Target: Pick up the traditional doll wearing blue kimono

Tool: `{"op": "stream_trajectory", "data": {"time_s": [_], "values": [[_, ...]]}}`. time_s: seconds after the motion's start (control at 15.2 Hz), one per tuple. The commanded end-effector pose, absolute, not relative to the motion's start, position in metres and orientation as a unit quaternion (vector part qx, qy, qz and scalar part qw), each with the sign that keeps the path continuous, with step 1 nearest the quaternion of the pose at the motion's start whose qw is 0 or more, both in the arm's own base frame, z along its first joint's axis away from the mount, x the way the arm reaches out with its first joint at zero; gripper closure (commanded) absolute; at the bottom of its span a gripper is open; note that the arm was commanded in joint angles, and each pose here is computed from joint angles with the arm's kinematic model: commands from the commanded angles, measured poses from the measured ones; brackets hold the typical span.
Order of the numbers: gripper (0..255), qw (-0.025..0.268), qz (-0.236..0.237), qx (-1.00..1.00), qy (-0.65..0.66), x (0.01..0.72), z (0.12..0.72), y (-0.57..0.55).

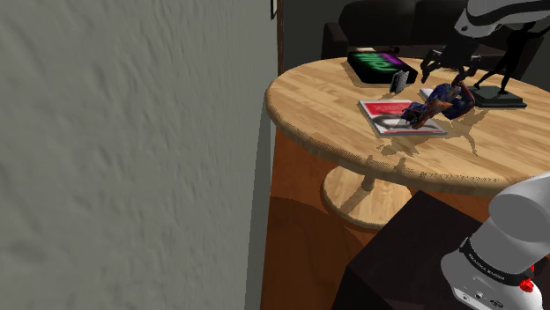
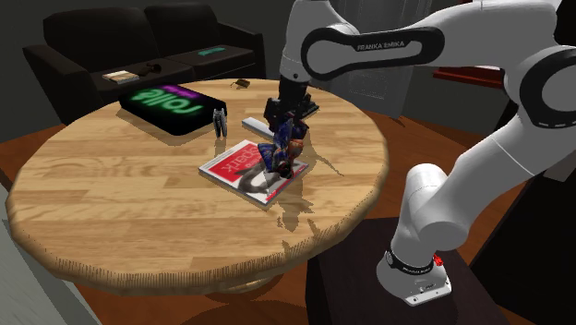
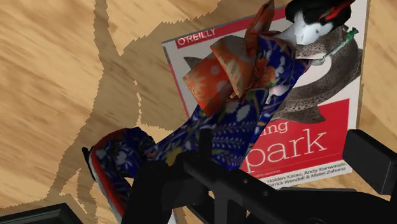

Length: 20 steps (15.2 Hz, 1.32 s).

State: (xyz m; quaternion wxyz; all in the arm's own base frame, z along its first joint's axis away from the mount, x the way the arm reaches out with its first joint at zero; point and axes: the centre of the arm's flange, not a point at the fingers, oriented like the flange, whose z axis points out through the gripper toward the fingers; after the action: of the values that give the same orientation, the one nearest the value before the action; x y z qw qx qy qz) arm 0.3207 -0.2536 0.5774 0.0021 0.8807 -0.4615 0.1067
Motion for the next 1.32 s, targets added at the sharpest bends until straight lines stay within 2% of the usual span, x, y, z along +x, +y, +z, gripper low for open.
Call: {"op": "stream_trajectory", "data": {"time_s": [0.0, 0.66, 0.73, 1.25], "values": [[0, 0.005, 0.109, 0.862, -0.495, 0.314, 0.570, -0.277], [0, 0.005, 0.109, 0.859, -0.499, 0.312, 0.529, -0.279], [255, 0.005, 0.109, 0.859, -0.499, 0.312, 0.530, -0.279], [255, 0.005, 0.109, 0.859, -0.499, 0.312, 0.530, -0.279]]}}
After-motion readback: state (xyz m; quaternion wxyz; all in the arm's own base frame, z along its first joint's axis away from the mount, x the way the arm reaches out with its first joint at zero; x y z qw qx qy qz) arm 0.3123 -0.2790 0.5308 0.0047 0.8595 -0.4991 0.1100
